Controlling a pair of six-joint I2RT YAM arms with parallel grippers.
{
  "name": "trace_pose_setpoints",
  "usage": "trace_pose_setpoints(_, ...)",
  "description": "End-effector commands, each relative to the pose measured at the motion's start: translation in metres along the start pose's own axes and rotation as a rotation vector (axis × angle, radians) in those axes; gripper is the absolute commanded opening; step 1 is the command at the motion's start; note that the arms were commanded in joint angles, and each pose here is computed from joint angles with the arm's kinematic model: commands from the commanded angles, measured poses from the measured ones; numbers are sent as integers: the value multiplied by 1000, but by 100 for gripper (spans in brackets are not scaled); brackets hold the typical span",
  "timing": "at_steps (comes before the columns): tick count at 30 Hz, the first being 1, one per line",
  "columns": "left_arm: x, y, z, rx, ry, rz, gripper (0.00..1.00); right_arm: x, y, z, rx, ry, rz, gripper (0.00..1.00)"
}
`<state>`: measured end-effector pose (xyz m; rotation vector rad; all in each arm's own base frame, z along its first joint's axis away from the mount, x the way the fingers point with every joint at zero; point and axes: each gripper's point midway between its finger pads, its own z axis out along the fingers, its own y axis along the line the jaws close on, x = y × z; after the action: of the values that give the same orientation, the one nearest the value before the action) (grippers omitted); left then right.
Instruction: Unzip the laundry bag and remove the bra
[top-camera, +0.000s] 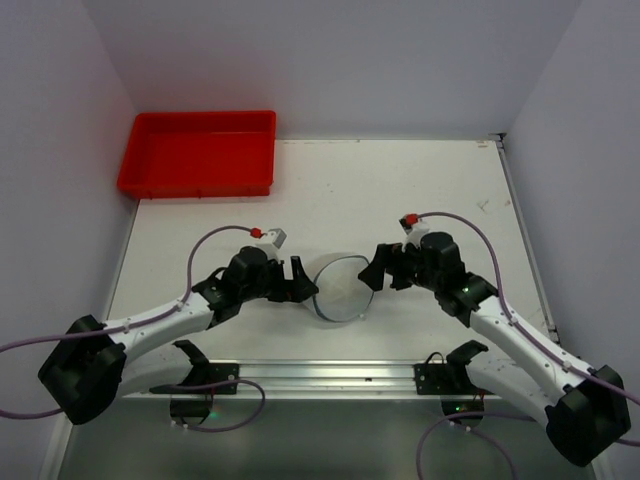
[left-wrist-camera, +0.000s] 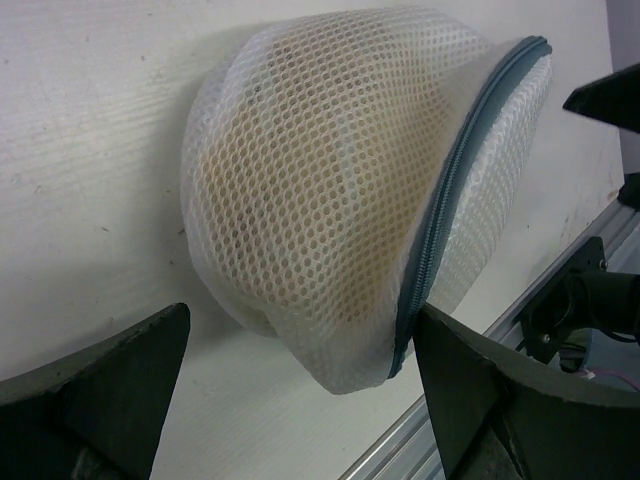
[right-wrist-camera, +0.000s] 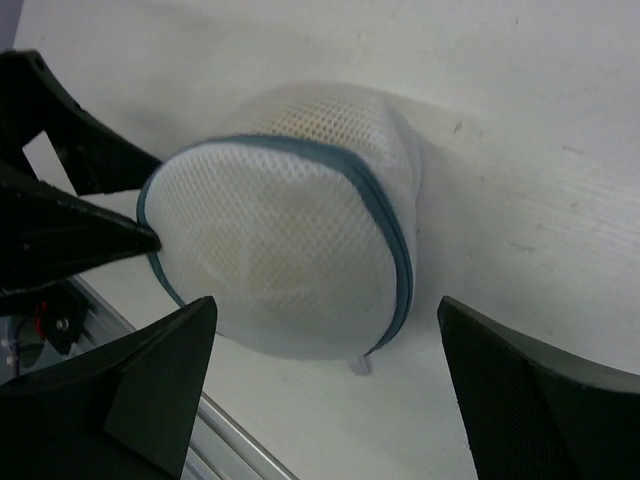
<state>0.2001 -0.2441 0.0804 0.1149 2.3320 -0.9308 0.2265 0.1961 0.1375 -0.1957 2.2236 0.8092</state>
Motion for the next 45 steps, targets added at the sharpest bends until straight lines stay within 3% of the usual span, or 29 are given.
trace_pose_setpoints(1,-23,-20,11,69,-54,14,95,15,10,1,-105,-3,2,94)
trace_pose_setpoints(8,-36,-1,14,8,-71,30,94,14,-19,33,-15,20,2,97)
trace_pose_setpoints(10,-37,1,14,2,-72,38,94,8,-14,40,-60,22,9,96)
trace_pose_setpoints(16,-36,16,16,-41,-68,35,92,14,7,48,-201,114,9,83)
trace_pose_setpoints(19,-39,20,17,-51,-72,28,91,17,21,42,-273,145,28,58)
trace_pose_setpoints(20,-42,19,17,-49,-77,29,91,16,25,41,-287,151,41,40)
trace_pose_setpoints(22,-48,15,17,-40,-84,28,91,12,36,37,-329,160,71,21)
trace_pose_setpoints(23,-51,13,17,-38,-88,29,91,9,38,36,-328,155,86,4)
trace_pose_setpoints(24,-51,14,17,-48,-81,22,91,5,40,35,-326,155,118,0)
trace_pose_setpoints(31,-69,12,-11,-116,-153,-121,100,-28,45,42,-259,89,300,0)
trace_pose_setpoints(35,-70,-8,-27,17,-231,-267,100,-37,45,50,-241,71,391,0)
trace_pose_setpoints(37,-51,-8,-25,75,-198,-370,100,-38,44,53,-227,65,442,0)
trace_pose_setpoints(45,-41,-29,-11,218,-208,-480,100,-42,37,55,-184,28,524,0)
